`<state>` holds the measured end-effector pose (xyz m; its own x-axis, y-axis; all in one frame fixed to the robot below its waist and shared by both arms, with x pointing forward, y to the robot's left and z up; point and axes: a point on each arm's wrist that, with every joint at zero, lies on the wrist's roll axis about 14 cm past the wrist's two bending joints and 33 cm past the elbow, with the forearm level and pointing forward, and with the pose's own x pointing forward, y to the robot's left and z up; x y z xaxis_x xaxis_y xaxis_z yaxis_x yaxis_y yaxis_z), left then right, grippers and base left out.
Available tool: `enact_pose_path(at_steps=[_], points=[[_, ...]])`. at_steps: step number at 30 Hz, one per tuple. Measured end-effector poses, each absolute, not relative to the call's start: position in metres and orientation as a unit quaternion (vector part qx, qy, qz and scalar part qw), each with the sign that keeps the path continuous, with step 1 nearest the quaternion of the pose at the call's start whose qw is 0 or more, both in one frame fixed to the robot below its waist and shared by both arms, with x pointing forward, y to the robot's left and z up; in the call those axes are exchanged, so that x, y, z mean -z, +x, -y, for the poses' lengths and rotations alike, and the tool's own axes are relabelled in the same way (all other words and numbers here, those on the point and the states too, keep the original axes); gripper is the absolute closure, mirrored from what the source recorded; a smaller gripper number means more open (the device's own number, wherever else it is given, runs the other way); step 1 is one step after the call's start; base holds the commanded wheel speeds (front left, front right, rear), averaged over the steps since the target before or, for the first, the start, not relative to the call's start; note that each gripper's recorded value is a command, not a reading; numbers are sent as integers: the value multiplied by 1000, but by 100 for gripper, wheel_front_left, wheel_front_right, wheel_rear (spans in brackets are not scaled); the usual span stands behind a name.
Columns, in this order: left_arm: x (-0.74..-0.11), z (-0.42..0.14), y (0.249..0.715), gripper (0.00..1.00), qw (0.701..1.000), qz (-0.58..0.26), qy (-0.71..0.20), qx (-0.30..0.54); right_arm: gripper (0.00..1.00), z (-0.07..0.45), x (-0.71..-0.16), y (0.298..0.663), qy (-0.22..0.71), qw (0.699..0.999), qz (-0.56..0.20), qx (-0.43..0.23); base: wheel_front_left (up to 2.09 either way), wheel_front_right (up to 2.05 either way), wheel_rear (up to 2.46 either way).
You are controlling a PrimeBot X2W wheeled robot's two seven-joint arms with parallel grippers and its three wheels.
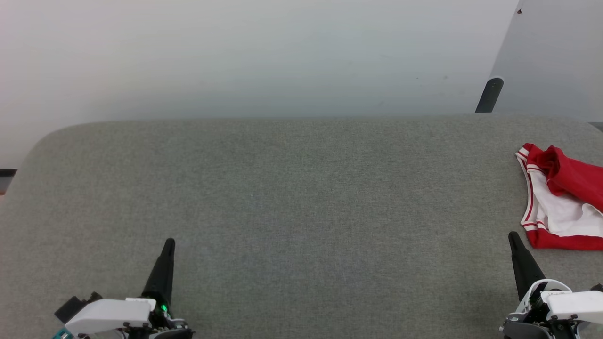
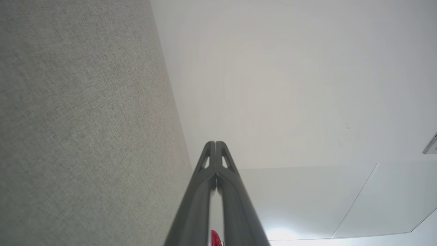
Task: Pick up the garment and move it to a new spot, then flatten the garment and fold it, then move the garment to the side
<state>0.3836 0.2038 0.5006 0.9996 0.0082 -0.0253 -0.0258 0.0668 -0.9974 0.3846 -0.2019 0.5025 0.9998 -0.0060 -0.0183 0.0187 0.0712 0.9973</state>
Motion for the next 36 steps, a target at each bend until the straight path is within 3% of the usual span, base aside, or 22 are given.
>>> enact_pose_path(at_steps=[11,36], points=[[-504,-199,388,100,706,-5,-708,-3,100,201,-504,387,707,707,-4,4,0,0,0],[-504,-199,388,100,706,-5,-708,-3,100,200,-506,389,707,707,-2,2,0,0,0]])
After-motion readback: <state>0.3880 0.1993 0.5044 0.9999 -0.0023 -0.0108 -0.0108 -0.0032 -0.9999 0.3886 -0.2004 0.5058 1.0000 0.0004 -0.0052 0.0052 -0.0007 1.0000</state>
